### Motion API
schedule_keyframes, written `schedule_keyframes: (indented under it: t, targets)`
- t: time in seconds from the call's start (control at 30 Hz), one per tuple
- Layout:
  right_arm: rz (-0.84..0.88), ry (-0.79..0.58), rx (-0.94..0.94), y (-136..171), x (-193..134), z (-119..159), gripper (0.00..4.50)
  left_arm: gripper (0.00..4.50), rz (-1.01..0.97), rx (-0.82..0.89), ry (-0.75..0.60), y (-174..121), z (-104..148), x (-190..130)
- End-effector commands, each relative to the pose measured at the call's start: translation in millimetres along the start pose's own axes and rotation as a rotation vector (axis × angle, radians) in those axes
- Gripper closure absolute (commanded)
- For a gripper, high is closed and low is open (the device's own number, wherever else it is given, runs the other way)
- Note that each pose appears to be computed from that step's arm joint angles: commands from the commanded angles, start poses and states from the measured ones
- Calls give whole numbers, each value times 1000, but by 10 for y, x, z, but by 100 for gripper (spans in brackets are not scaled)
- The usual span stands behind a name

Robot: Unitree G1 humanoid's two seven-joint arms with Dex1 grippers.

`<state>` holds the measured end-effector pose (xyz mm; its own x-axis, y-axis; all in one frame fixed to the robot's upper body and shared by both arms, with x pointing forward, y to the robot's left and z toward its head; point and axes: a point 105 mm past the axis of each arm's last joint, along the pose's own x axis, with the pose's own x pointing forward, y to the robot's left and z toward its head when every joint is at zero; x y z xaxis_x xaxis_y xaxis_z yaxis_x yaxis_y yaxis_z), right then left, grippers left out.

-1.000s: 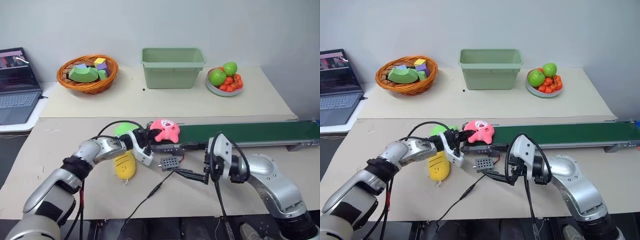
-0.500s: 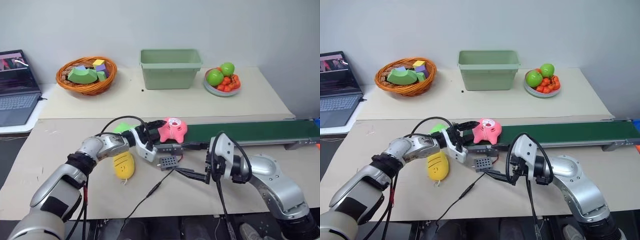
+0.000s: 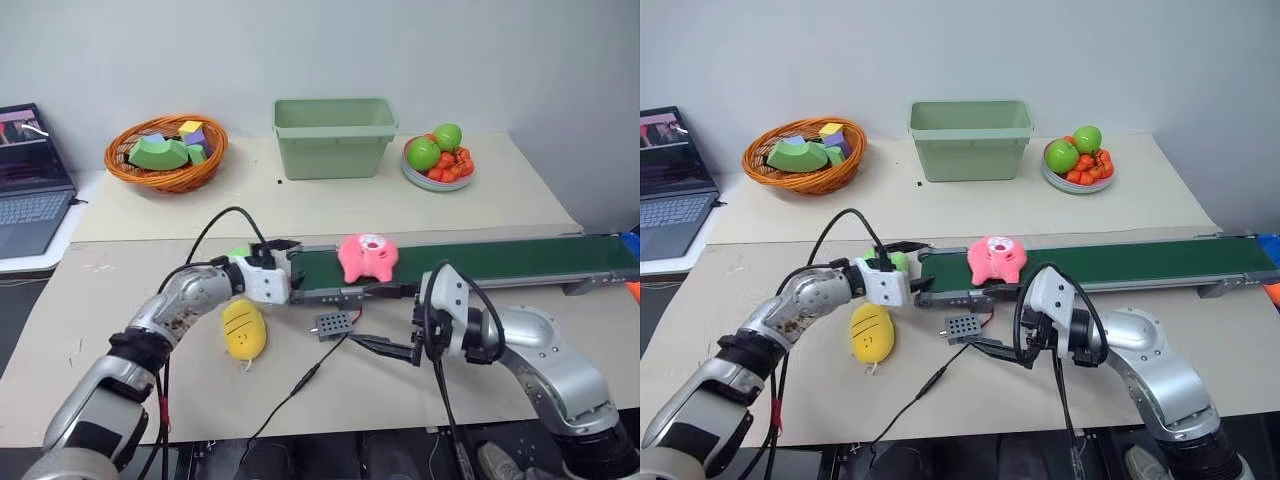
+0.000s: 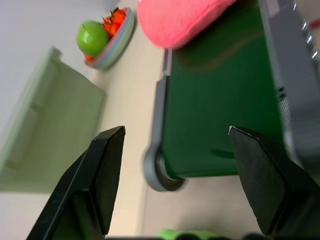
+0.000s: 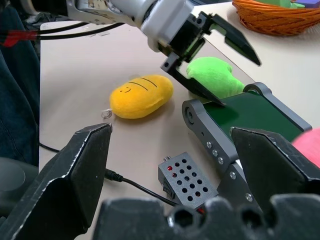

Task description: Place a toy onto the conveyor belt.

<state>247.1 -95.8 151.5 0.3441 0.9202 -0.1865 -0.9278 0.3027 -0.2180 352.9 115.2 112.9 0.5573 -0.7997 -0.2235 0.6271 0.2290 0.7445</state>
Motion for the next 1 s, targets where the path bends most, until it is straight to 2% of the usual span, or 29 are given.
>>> schedule_keyframes:
  t: [0.03, 0.17, 0.27, 0.77, 1.0]
  targets:
    - [0, -26, -30, -26, -32, 106, 0, 95, -56, -264, -79, -54, 125, -56]
    - [-6, -24, -29, -33, -44, 106, 0, 95, -112, -524, -171, -108, 280, -133]
    - [-14, -21, -25, -40, -61, 102, 0, 95, -133, -601, -208, -102, 361, -198]
    - [-69, 13, 0, -119, -186, 8, 0, 95, -42, -597, -183, 63, 515, -593]
    - [-72, 20, 1, -187, -173, -36, 0, 95, -15, -601, -171, 61, 552, -625]
